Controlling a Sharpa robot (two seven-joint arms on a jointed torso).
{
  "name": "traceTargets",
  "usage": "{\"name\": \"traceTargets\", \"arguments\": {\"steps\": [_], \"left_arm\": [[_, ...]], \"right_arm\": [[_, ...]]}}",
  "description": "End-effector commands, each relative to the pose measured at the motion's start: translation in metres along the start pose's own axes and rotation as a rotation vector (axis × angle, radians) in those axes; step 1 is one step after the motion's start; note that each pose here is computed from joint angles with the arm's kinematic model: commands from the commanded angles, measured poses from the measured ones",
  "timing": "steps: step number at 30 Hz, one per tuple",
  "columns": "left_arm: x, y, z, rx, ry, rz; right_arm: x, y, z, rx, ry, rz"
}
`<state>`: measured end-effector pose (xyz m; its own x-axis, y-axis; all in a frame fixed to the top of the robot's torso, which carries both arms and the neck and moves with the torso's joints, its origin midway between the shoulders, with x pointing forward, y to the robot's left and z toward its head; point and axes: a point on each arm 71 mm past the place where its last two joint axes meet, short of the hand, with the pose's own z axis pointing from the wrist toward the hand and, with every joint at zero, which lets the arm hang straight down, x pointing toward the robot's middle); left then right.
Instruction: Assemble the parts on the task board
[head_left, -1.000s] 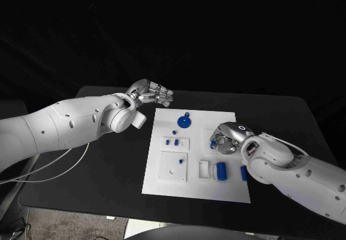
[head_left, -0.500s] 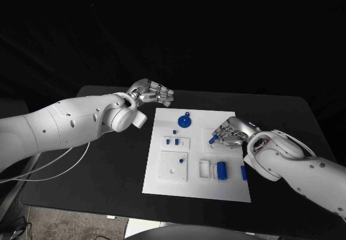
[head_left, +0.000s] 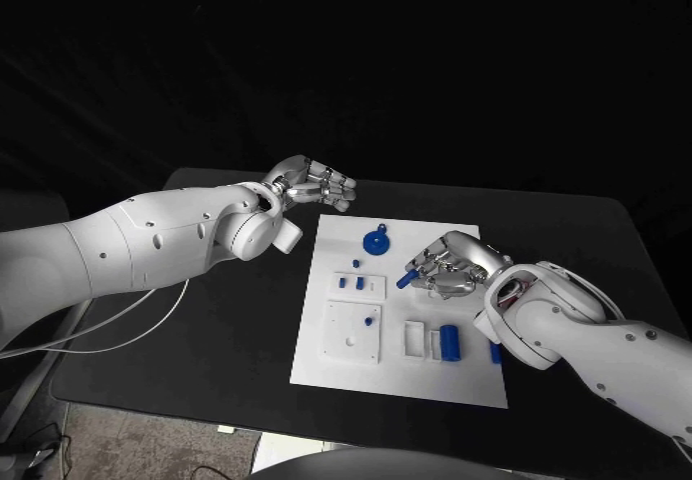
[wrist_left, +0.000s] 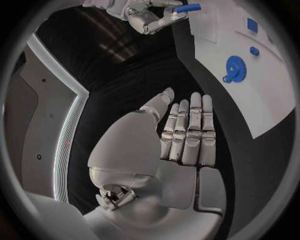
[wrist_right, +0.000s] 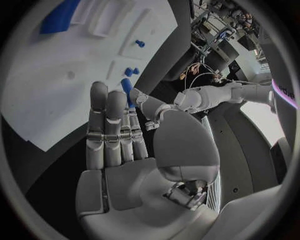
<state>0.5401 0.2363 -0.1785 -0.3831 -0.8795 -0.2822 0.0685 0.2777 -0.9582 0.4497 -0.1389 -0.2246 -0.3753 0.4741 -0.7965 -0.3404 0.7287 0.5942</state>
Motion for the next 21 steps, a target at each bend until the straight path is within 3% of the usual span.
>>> {"name": "traceTargets", "arguments": {"steps": [1, 13, 21], "left_arm": [[0.002, -0.0019, 0.0011, 0.011, 0.011, -0.008], [0.0031, -0.0022, 0.002, 0.012, 0.013, -0.008], [0.0042, -0.0026, 0.0025, 0.013, 0.015, -0.008]], "right_arm": [[0.007, 0.015, 0.0, -0.079, 0.01, -0.078], [0.036, 0.047, -0.004, -0.214, 0.042, -0.231], [0.063, 0.057, -0.008, -0.267, 0.091, -0.307]]}}
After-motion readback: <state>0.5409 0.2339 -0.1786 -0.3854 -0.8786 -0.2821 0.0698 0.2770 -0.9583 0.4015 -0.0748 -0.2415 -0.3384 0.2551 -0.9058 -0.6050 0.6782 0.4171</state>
